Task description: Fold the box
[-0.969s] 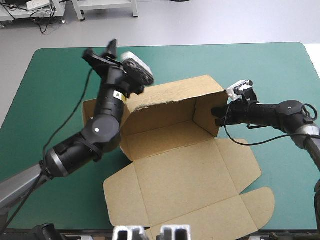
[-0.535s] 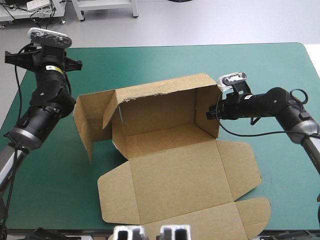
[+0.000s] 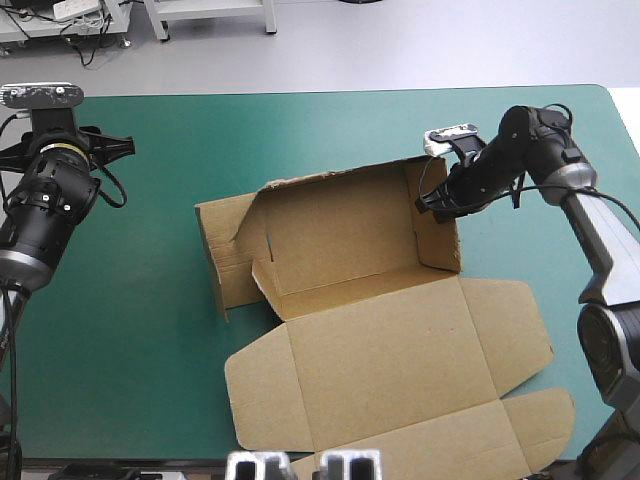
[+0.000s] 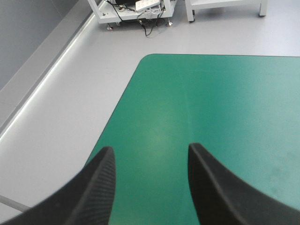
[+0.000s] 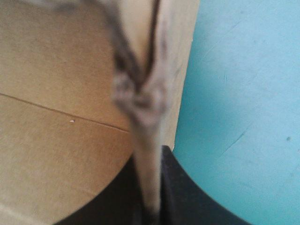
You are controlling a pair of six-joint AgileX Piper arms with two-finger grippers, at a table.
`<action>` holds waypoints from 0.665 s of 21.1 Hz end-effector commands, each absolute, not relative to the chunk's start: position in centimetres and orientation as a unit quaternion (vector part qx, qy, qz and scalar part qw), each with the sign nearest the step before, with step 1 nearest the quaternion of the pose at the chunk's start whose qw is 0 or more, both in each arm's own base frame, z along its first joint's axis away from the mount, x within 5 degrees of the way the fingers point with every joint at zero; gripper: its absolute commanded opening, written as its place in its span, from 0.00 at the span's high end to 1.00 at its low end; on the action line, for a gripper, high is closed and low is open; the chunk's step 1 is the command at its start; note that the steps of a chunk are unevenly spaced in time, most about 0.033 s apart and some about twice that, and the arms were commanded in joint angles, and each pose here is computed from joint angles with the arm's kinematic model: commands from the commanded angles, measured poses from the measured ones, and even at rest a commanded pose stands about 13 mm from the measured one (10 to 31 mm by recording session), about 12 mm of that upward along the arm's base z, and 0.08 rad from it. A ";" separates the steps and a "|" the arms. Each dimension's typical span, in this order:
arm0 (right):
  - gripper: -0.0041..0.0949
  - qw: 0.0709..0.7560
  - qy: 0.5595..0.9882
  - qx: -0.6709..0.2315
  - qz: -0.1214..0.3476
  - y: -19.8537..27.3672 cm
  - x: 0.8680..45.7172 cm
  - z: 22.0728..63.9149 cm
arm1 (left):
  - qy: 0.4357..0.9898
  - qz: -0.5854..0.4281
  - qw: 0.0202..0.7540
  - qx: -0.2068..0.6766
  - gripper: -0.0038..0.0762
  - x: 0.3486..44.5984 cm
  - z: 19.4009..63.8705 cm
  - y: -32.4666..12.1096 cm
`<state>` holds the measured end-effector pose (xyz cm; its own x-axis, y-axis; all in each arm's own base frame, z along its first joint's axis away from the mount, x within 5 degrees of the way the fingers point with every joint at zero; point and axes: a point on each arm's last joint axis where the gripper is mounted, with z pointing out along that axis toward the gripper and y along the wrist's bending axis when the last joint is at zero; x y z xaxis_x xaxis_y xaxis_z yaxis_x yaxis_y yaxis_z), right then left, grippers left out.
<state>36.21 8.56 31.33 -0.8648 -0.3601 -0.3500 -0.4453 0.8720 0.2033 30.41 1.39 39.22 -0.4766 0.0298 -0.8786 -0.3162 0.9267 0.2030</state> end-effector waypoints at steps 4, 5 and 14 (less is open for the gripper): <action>0.62 0.276 0.926 -0.231 0.116 8.6 38.7 32.9 | 0.826 0.168 0.535 -0.049 0.52 29.6 41.4 1.1; 0.59 0.290 0.923 -0.228 0.114 8.6 39.0 33.1 | 0.829 0.169 0.532 -0.045 0.52 29.6 41.3 1.1; 0.57 0.302 0.911 -0.253 0.120 8.5 37.0 38.5 | 0.852 0.136 0.505 -0.039 0.52 29.6 40.6 0.6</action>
